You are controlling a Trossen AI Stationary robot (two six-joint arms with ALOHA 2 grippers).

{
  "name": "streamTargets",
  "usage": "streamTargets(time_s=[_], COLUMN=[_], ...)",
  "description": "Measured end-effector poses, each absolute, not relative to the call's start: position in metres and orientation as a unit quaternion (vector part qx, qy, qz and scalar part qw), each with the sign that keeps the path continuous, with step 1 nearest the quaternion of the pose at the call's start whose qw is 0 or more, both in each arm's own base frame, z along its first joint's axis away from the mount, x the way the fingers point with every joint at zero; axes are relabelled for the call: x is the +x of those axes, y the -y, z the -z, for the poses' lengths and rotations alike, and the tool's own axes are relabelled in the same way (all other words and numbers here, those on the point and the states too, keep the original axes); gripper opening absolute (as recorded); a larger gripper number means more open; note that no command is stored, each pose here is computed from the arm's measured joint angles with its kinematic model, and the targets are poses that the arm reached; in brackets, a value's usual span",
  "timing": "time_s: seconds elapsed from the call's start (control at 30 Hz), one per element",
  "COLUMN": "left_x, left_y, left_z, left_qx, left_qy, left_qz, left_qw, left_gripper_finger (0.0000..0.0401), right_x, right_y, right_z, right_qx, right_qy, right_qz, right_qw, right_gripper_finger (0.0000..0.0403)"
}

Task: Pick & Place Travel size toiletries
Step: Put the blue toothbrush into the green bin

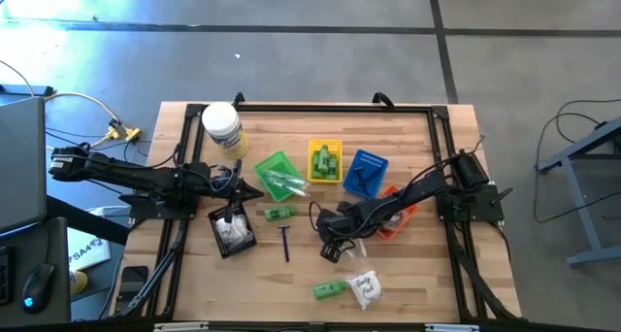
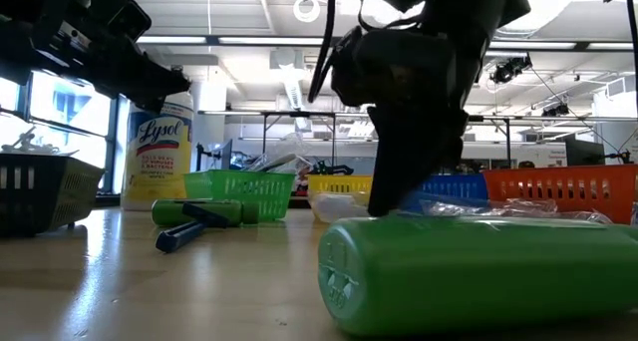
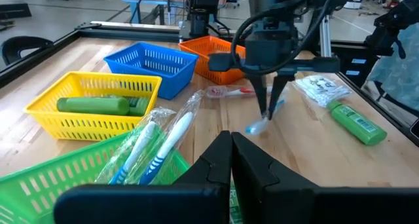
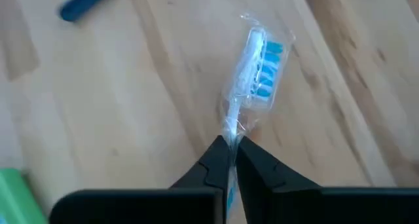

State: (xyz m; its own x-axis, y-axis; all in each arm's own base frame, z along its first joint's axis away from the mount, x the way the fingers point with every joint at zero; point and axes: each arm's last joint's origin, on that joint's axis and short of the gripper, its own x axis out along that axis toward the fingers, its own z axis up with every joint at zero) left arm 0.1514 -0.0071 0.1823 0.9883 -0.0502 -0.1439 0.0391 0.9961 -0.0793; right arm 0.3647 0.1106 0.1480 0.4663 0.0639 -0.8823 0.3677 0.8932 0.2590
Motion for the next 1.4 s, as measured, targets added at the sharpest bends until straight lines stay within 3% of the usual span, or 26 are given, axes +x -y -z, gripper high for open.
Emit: streamTargets(time_s=[0.27, 0.6, 0.83, 1.13, 1.4], left_x=[0.151, 0.151, 0.147, 0.129, 0.122], left_y=[0.007, 0.007, 0.018, 0.038, 0.043], left_z=[-0.182, -0.184, -0.194, -0.210, -0.211], left_qx=[-0.038, -0.028, 0.004, 0.044, 0.055], left_qy=[-0.075, -0.066, -0.018, 0.053, 0.059], left_qz=[0.023, 0.015, 0.075, 0.151, 0.172], left_qw=[0.996, 0.997, 0.997, 0.986, 0.982], left_gripper_finger=[0.0006, 0.0006, 0.0006, 0.0006, 0.0006], right_x=[0.364, 0.370, 0.385, 0.421, 0.470], right_y=[-0.110, -0.084, -0.035, 0.015, 0.022], right_z=[-0.170, -0.258, -0.295, -0.286, -0.272], right_qx=[0.188, 0.091, 0.035, -0.038, -0.081], right_qy=[-0.477, -0.462, -0.435, -0.451, -0.482], right_qz=[0.064, 0.100, 0.110, 0.116, 0.098], right_qw=[0.856, 0.876, 0.893, 0.884, 0.867], right_gripper_finger=[0.0007, 0.0006, 0.0005, 0.0005, 0.0004])
